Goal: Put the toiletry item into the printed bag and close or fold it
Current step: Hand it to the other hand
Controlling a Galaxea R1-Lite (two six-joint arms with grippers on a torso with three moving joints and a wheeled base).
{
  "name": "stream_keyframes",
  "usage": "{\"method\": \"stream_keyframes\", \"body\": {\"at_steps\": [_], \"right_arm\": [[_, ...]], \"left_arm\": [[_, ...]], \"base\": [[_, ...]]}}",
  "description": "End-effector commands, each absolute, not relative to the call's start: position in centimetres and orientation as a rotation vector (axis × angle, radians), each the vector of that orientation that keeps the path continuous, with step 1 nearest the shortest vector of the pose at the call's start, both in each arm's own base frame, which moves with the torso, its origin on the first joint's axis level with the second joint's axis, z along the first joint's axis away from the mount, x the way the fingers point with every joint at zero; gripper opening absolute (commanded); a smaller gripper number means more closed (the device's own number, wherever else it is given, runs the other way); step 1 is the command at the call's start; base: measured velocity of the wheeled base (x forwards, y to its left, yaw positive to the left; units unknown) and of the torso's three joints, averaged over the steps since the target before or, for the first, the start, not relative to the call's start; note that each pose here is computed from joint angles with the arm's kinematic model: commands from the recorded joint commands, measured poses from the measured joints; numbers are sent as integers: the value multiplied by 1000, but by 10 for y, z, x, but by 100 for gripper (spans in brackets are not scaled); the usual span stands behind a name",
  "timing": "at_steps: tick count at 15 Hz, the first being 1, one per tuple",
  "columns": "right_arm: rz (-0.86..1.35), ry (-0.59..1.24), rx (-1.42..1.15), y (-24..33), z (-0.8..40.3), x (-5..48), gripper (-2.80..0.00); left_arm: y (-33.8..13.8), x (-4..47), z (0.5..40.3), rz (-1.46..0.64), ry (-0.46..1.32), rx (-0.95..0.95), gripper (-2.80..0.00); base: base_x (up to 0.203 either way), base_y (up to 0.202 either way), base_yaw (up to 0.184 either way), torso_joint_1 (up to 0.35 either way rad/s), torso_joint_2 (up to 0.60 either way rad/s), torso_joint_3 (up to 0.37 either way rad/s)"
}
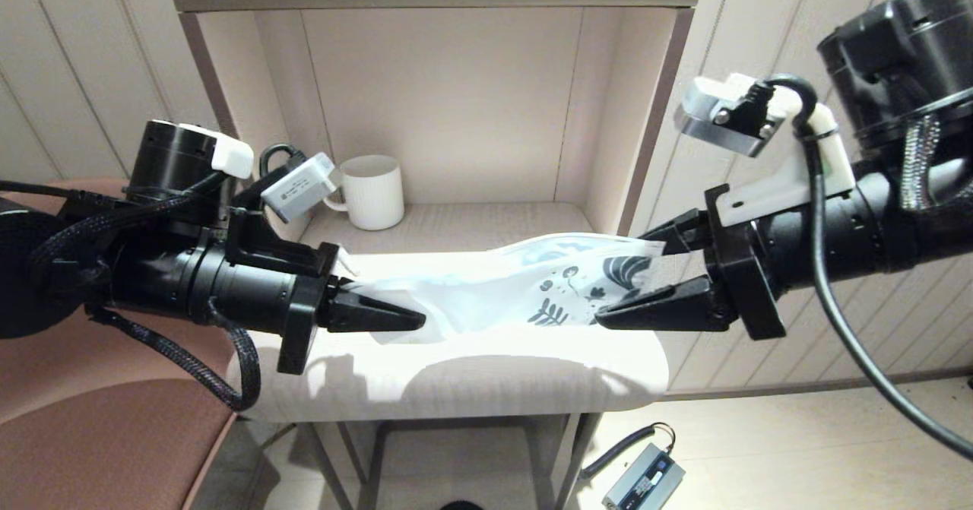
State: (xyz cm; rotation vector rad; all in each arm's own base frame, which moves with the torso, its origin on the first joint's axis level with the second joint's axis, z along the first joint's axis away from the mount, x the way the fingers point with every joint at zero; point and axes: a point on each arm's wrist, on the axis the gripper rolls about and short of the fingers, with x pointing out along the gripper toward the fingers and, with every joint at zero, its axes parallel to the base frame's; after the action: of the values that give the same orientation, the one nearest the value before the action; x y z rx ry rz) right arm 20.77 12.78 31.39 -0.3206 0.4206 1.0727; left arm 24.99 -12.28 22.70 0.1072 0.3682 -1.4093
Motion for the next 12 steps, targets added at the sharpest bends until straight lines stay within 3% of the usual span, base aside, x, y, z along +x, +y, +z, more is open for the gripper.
{"method": "stream_keyframes", "body": {"at_steps": [1, 6, 7, 12], "right_arm": [[1049, 393, -317, 113, 320, 195, 0], [1030, 399, -301, 105, 318, 189, 0], [1017, 395, -296, 101, 319, 189, -280], [1024, 458, -270, 110, 308, 202, -280]], "left_arm": [[-109, 253, 228, -1363, 361, 98, -280], [-57, 249, 238, -1203, 321, 68, -280], [-43, 245, 239, -1169, 310, 54, -280], [6, 202, 236, -989, 284, 14, -280]], "base": [[0, 0, 0, 0, 0, 0], [0, 0, 0, 0, 0, 0], [0, 0, 0, 0, 0, 0], [0, 0, 0, 0, 0, 0]]}}
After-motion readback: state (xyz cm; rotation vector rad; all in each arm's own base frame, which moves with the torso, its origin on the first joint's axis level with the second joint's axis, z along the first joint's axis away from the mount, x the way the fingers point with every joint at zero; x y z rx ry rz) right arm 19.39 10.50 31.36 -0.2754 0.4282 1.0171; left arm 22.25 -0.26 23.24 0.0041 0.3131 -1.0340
